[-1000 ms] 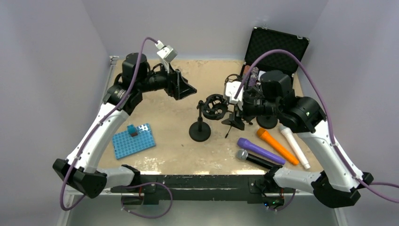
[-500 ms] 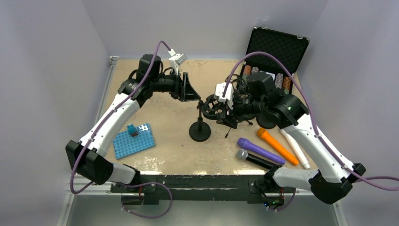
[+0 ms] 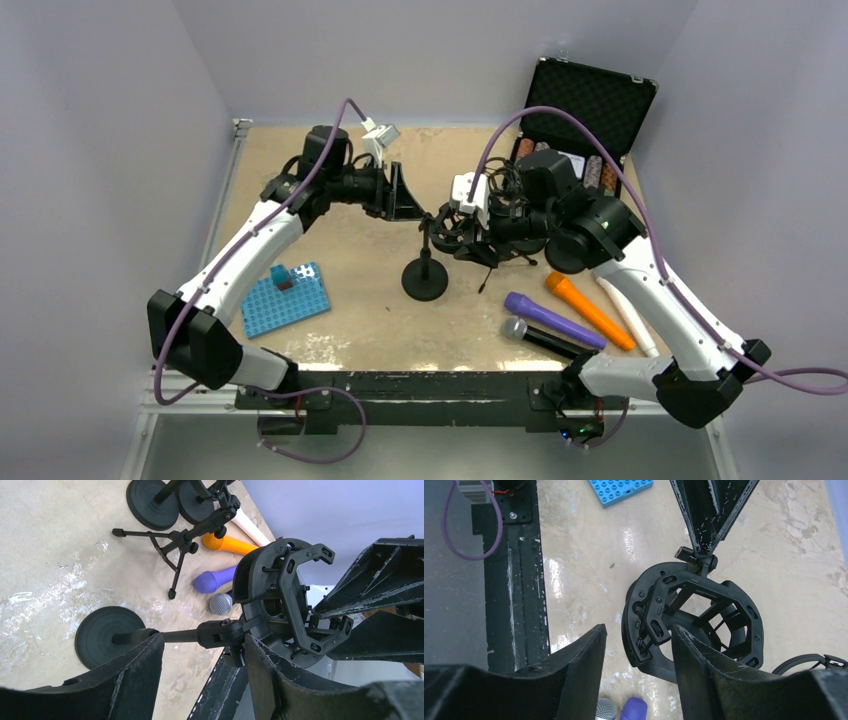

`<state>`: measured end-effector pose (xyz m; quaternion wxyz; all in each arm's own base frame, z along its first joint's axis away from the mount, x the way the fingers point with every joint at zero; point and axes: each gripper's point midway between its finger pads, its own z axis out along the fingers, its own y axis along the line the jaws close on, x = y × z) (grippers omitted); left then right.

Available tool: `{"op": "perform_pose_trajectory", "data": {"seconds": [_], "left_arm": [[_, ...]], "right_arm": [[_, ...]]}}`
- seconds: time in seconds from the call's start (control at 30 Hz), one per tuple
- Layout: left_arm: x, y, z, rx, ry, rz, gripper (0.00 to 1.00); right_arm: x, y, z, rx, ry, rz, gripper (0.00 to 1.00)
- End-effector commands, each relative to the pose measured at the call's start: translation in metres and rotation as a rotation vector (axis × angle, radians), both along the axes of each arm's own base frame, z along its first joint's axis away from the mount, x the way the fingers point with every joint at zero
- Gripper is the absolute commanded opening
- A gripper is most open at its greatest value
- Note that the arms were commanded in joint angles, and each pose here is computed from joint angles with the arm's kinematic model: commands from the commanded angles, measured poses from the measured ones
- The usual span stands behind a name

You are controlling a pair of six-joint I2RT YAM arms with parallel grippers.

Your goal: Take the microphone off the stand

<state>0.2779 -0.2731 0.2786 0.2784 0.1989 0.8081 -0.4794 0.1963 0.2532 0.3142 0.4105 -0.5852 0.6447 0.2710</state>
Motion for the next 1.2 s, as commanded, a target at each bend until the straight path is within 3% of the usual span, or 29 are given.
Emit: {"op": "perform_pose_trajectory", "data": {"seconds": [0.0,0.47,0.67,0.8,1.17], "left_arm": [[0.008,-0.005,0.009,-0.038,-0.013,0.006,0.64],[0.016,-0.008,-0.002,-0.028,0.023,0.016,0.63],[0.02,0.003,-0.033,0.076,0.074,0.076,0.63],[0.016,0.013,-0.066,0.151,0.152,0.131,0.62],[0.018,0.03,-0.101,0.276,0.181,0.183,0.62]], "right_arm": [[0.0,0.008,0.007,0.039,-0.002,0.019,0.52],[0.008,0.013,-0.01,0.012,0.031,0.007,0.37],[0.009,0.016,-0.014,0.014,0.045,0.014,0.27],[0.012,0.017,-0.016,0.012,0.047,0.006,0.25],[0.017,0.018,-0.029,-0.009,0.062,-0.005,0.18]]}}
